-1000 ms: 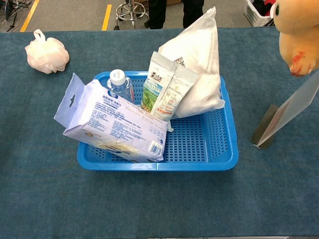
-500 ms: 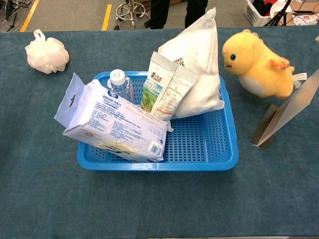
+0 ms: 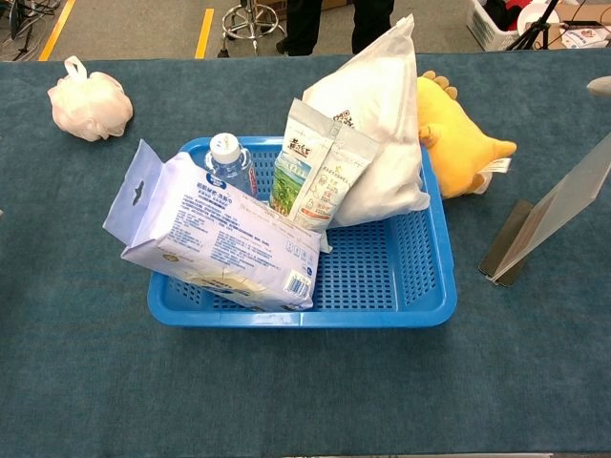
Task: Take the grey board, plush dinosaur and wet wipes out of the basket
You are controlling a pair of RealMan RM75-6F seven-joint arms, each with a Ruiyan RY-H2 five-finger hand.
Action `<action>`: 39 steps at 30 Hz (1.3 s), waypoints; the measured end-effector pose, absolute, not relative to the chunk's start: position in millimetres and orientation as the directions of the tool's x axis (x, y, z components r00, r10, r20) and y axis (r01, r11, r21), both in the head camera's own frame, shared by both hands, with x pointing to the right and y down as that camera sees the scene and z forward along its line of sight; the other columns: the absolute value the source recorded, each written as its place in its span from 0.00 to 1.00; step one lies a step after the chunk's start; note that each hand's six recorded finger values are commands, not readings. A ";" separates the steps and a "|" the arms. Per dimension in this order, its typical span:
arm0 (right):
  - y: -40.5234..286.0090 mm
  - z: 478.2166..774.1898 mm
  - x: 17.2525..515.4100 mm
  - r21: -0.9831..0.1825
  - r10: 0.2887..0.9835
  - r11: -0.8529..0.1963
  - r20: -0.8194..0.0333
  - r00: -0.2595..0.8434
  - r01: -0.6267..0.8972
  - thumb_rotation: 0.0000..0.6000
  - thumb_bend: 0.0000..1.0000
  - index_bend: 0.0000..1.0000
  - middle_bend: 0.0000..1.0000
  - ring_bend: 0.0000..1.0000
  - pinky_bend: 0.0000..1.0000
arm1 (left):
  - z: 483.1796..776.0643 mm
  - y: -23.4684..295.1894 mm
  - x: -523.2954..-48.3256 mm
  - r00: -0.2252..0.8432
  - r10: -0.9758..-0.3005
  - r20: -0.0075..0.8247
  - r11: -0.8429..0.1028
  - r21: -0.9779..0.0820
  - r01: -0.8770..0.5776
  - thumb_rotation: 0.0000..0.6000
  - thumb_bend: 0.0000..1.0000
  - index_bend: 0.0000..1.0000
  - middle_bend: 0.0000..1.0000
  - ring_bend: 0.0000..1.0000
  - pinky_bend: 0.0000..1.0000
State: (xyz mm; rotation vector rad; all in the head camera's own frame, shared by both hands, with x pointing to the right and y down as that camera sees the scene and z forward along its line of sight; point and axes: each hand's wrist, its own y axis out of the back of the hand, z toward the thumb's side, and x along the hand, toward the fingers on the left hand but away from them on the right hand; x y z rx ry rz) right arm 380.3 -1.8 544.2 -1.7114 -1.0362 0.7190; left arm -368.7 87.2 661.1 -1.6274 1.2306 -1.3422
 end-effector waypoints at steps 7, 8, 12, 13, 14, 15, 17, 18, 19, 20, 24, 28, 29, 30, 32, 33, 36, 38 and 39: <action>-4.7 551.9 382.4 -0.929 0.892 -0.144 0.027 0.451 0.340 1.00 0.00 0.18 0.27 0.23 0.49 | 648.0 81.9 -347.2 0.117 -0.955 0.273 -0.294 -0.925 -0.241 1.00 0.19 0.25 0.15 0.15 0.41; -5.3 553.2 382.9 -0.930 0.893 -0.143 0.026 0.449 0.339 1.00 0.00 0.18 0.27 0.23 0.49 | 645.5 81.2 -342.9 0.135 -0.956 0.262 -0.288 -0.927 -0.242 1.00 0.19 0.24 0.13 0.15 0.41; -8.0 557.8 383.6 -0.931 0.896 -0.139 0.027 0.443 0.338 1.00 0.00 0.18 0.27 0.23 0.49 | 635.6 77.7 -329.4 0.187 -0.957 0.221 -0.265 -0.929 -0.258 1.00 0.19 0.23 0.11 0.14 0.41; -8.9 558.7 383.3 -0.930 0.896 -0.138 0.029 0.443 0.340 1.00 0.00 0.18 0.27 0.23 0.49 | 633.3 77.1 -326.4 0.197 -0.957 0.214 -0.263 -0.927 -0.268 1.00 0.19 0.23 0.10 0.14 0.41; -9.4 559.3 383.0 -0.930 0.896 -0.138 0.029 0.444 0.340 1.00 0.00 0.18 0.27 0.23 0.49 | 630.0 76.3 -322.5 0.210 -0.956 0.206 -0.261 -0.924 -0.281 1.00 0.19 0.22 0.10 0.13 0.41; -9.7 559.8 382.7 -0.930 0.895 -0.138 0.029 0.444 0.341 1.00 0.00 0.18 0.27 0.23 0.49 | 627.4 75.9 -319.5 0.221 -0.954 0.202 -0.262 -0.921 -0.290 1.00 0.19 0.21 0.10 0.12 0.41; -10.0 561.2 381.9 -0.930 0.894 -0.140 0.028 0.446 0.339 1.00 0.00 0.18 0.27 0.23 0.49 | 621.4 75.7 -312.6 0.251 -0.948 0.195 -0.268 -0.914 -0.305 1.00 0.19 0.19 0.09 0.10 0.41; -10.0 561.8 381.7 -0.931 0.894 -0.142 0.026 0.447 0.337 1.00 0.00 0.18 0.27 0.23 0.49 | 619.0 76.1 -309.4 0.265 -0.945 0.193 -0.273 -0.910 -0.311 1.00 0.19 0.18 0.09 0.10 0.41; -10.0 562.7 381.5 -0.931 0.894 -0.144 0.023 0.448 0.335 1.00 0.00 0.18 0.27 0.23 0.49 | 616.6 76.5 -306.3 0.279 -0.941 0.193 -0.280 -0.906 -0.317 1.00 0.19 0.17 0.09 0.09 0.41; -9.9 563.4 381.5 -0.931 0.894 -0.146 0.020 0.448 0.334 1.00 0.00 0.18 0.27 0.23 0.49 | 613.6 77.2 -302.3 0.298 -0.935 0.193 -0.290 -0.899 -0.327 1.00 0.19 0.15 0.08 0.09 0.41; -10.7 564.9 381.8 -0.933 0.894 -0.149 0.014 0.448 0.328 1.00 0.00 0.18 0.27 0.23 0.49 | 606.4 78.9 -293.1 0.345 -0.915 0.207 -0.332 -0.873 -0.356 1.00 0.19 0.11 0.04 0.06 0.39; -12.7 563.1 381.5 -0.935 0.893 -0.143 0.020 0.449 0.325 1.00 0.00 0.18 0.27 0.23 0.48 | 601.2 80.3 -284.8 0.384 -0.894 0.229 -0.379 -0.844 -0.379 1.00 0.19 0.10 0.04 0.06 0.38; -13.4 562.3 381.1 -0.936 0.893 -0.139 0.023 0.450 0.325 1.00 0.00 0.18 0.27 0.22 0.48 | 600.0 80.5 -281.8 0.396 -0.889 0.232 -0.388 -0.839 -0.380 1.00 0.19 0.10 0.04 0.06 0.38; -14.1 561.5 380.6 -0.936 0.893 -0.136 0.027 0.450 0.325 1.00 0.00 0.18 0.27 0.22 0.48 | 599.3 80.6 -279.8 0.403 -0.885 0.233 -0.394 -0.837 -0.380 1.00 0.18 0.10 0.04 0.06 0.38; -16.3 559.9 379.3 -0.937 0.893 -0.128 0.034 0.450 0.324 1.00 0.00 0.18 0.27 0.22 0.48 | 598.2 81.0 -275.1 0.416 -0.879 0.233 -0.402 -0.832 -0.382 1.00 0.18 0.10 0.04 0.06 0.38; -17.8 559.3 378.7 -0.938 0.893 -0.125 0.036 0.448 0.324 1.00 0.00 0.18 0.27 0.22 0.48 | 597.9 81.3 -272.9 0.423 -0.876 0.232 -0.405 -0.830 -0.384 1.00 0.18 0.10 0.04 0.06 0.38; -21.7 559.4 378.4 -0.938 0.897 -0.124 0.034 0.441 0.323 1.00 0.00 0.18 0.27 0.22 0.48 | 597.9 82.6 -265.6 0.446 -0.864 0.232 -0.420 -0.821 -0.387 1.00 0.19 0.10 0.04 0.05 0.38; -23.9 560.1 378.7 -0.938 0.899 -0.125 0.030 0.437 0.323 1.00 0.00 0.18 0.27 0.22 0.48 | 598.8 83.4 -260.7 0.462 -0.857 0.229 -0.429 -0.814 -0.392 1.00 0.19 0.10 0.03 0.05 0.38; -25.1 560.8 378.5 -0.938 0.900 -0.128 0.027 0.436 0.323 1.00 0.00 0.18 0.27 0.22 0.48 | 599.6 83.6 -259.0 0.467 -0.854 0.229 -0.433 -0.811 -0.393 1.00 0.19 0.10 0.03 0.04 0.37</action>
